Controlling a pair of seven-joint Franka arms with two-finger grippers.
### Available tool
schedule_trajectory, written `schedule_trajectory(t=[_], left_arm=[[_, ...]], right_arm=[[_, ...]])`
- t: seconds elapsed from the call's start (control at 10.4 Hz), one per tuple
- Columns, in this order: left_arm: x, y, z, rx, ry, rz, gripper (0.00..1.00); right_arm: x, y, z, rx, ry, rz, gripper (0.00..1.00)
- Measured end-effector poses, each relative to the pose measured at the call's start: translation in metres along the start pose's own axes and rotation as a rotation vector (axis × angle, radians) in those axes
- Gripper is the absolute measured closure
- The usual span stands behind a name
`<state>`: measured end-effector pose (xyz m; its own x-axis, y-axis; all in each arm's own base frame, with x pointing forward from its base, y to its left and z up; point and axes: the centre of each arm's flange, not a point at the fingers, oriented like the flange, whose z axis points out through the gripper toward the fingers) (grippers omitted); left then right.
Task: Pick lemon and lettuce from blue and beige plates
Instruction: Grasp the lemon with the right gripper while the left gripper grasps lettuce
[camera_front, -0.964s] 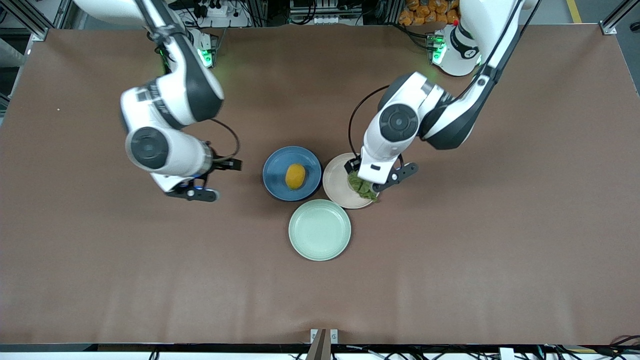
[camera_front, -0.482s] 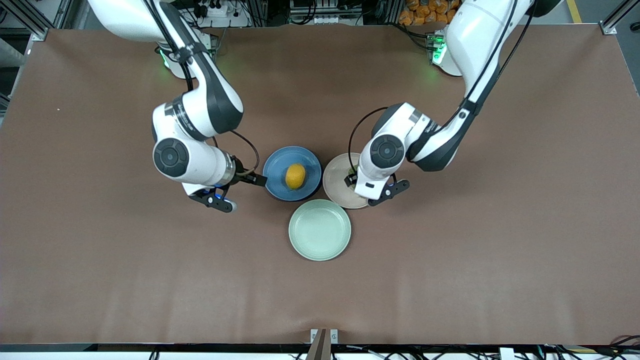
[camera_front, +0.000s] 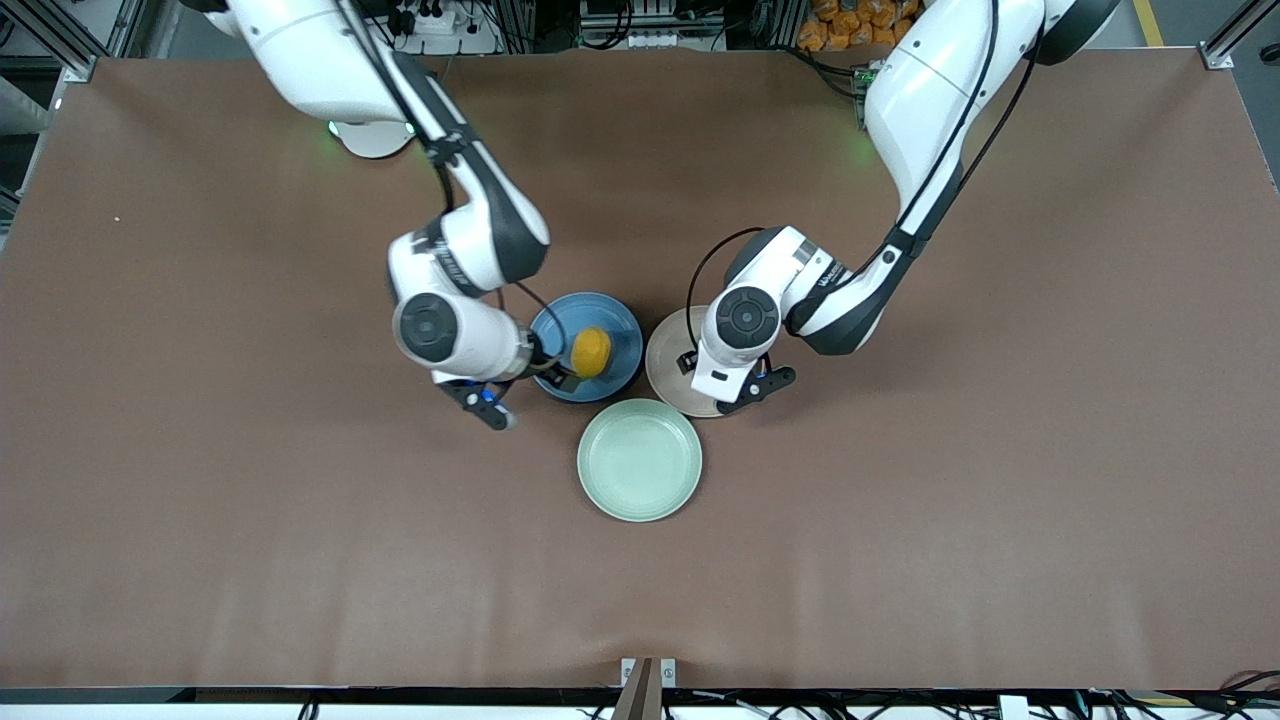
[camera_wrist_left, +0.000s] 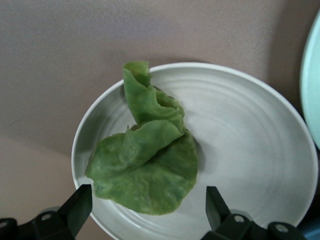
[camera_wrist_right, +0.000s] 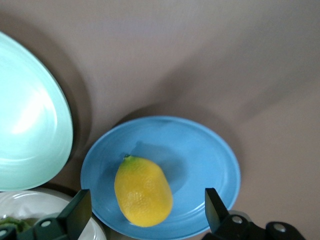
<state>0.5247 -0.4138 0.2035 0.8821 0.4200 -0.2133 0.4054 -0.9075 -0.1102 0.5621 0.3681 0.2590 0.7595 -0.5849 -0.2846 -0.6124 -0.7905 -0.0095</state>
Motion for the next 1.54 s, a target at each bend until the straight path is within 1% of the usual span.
schedule_trajectory(t=[0.29, 0.58, 0.87, 0.96, 1.06, 1.16, 1.25, 1.35, 1.45, 1.54], left_arm=[[0.004, -0.001, 0.005, -0.001, 0.001, -0.005, 0.0], [0.008, 0.001, 0.01, -0.021, 0.008, -0.01, 0.0], [0.011, 0.0, 0.015, -0.023, 0.009, -0.013, 0.0], [0.012, 0.0, 0.017, -0.023, 0.008, -0.015, 0.01], [0.013, 0.0, 0.02, -0.022, 0.007, -0.016, 0.03], [0.014, 0.0, 0.021, -0.02, 0.01, -0.015, 0.07], [0.014, 0.0, 0.022, -0.018, 0.014, -0.012, 0.11], [0.014, 0.0, 0.022, -0.019, 0.016, -0.012, 0.24], [0.015, 0.0, 0.021, -0.02, 0.017, -0.011, 0.34], [0.015, 0.0, 0.021, -0.022, 0.017, -0.012, 0.39]], right_arm=[[-0.018, -0.009, 0.023, -0.009, 0.009, -0.005, 0.0], [-0.036, -0.016, 0.043, -0.014, 0.019, -0.035, 0.0], [-0.048, -0.02, 0.063, -0.021, 0.034, -0.062, 0.0], [-0.049, -0.019, 0.068, -0.039, 0.051, -0.082, 0.0], [-0.048, -0.017, 0.073, -0.067, 0.081, -0.112, 0.0], [-0.048, -0.014, 0.077, -0.094, 0.114, -0.144, 0.01], [-0.049, -0.014, 0.079, -0.108, 0.131, -0.164, 0.15], [-0.051, -0.015, 0.08, -0.111, 0.136, -0.171, 0.3], [-0.051, -0.015, 0.08, -0.111, 0.139, -0.174, 0.37], [-0.051, -0.015, 0.079, -0.111, 0.141, -0.174, 0.37]])
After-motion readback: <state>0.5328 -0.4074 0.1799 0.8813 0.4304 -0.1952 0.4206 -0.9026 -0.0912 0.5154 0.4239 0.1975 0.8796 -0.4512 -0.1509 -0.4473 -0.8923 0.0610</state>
